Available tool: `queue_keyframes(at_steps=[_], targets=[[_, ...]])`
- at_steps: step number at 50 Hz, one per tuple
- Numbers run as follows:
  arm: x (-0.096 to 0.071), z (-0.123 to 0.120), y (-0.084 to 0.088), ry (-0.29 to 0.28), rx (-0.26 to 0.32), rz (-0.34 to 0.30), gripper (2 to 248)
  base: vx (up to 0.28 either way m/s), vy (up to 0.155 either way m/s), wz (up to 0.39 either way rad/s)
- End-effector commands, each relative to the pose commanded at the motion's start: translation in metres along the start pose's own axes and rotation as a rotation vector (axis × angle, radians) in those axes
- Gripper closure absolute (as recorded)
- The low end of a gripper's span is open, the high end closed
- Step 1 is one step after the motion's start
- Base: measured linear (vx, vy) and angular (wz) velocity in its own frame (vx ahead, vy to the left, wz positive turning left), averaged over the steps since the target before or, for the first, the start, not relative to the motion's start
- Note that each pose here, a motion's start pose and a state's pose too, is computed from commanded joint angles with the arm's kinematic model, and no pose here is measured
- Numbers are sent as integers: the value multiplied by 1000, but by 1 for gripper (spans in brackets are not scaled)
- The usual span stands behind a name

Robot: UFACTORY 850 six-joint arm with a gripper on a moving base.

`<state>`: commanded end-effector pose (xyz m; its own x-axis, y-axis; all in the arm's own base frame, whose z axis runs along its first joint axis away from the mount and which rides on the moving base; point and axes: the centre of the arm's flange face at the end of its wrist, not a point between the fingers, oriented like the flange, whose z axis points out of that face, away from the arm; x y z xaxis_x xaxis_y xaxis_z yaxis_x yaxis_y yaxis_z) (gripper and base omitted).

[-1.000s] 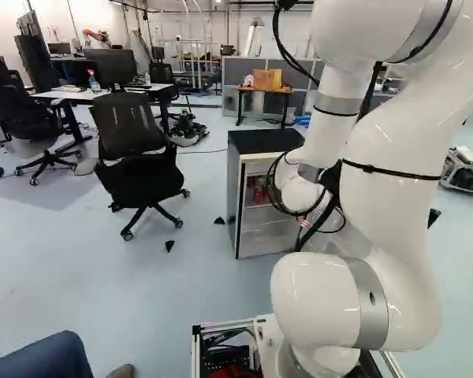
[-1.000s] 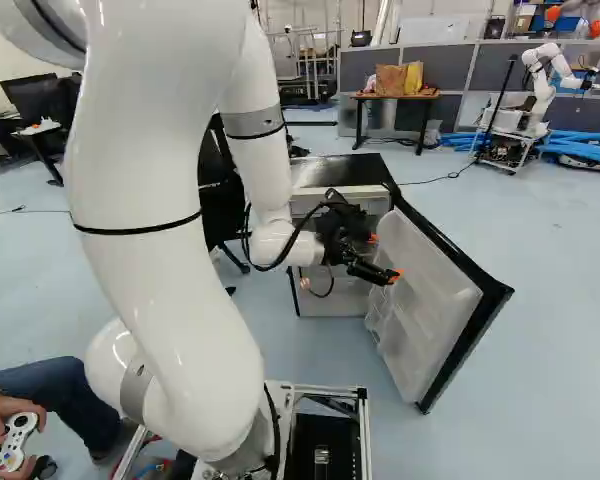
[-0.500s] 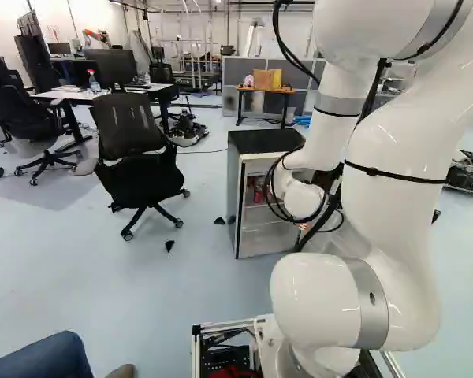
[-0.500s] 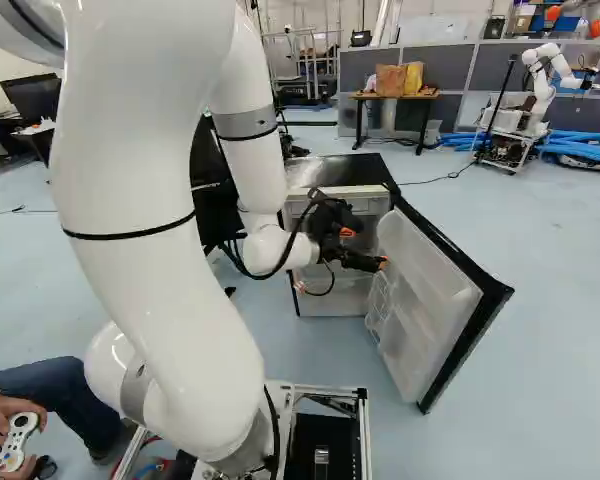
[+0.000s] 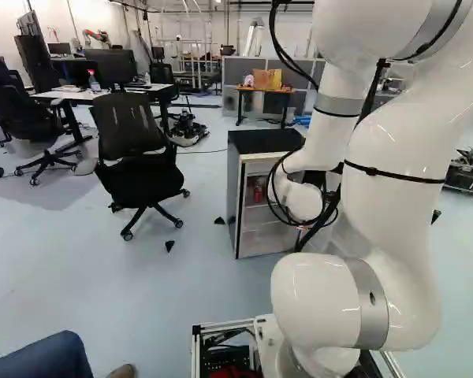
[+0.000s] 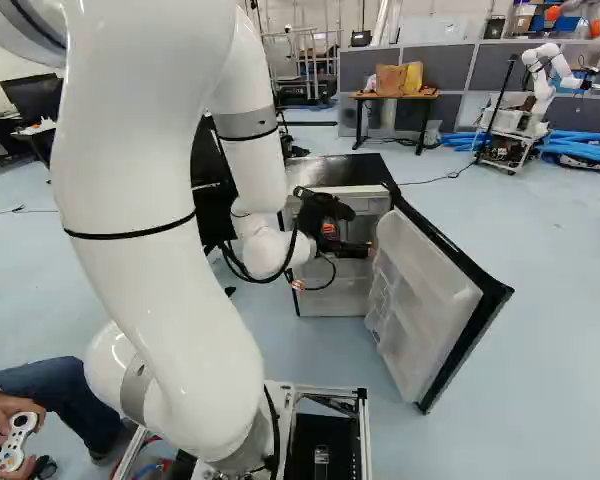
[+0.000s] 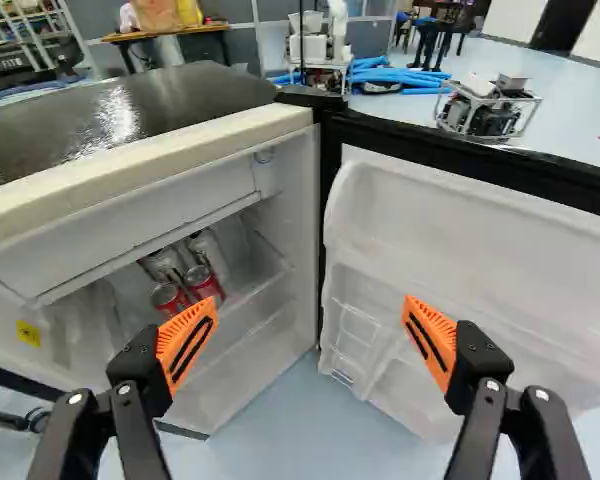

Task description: Grab a drink from the fridge

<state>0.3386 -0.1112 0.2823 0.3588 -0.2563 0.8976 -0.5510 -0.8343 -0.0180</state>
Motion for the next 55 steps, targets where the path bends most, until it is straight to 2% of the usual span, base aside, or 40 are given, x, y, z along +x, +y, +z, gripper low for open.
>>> queue_keyframes(at_steps=[28,55], targets=[[-19,32,-23,-55,237,-144,3,0,0,0],[-37,70,-35,-94,431,-247,3,0,0,0]])
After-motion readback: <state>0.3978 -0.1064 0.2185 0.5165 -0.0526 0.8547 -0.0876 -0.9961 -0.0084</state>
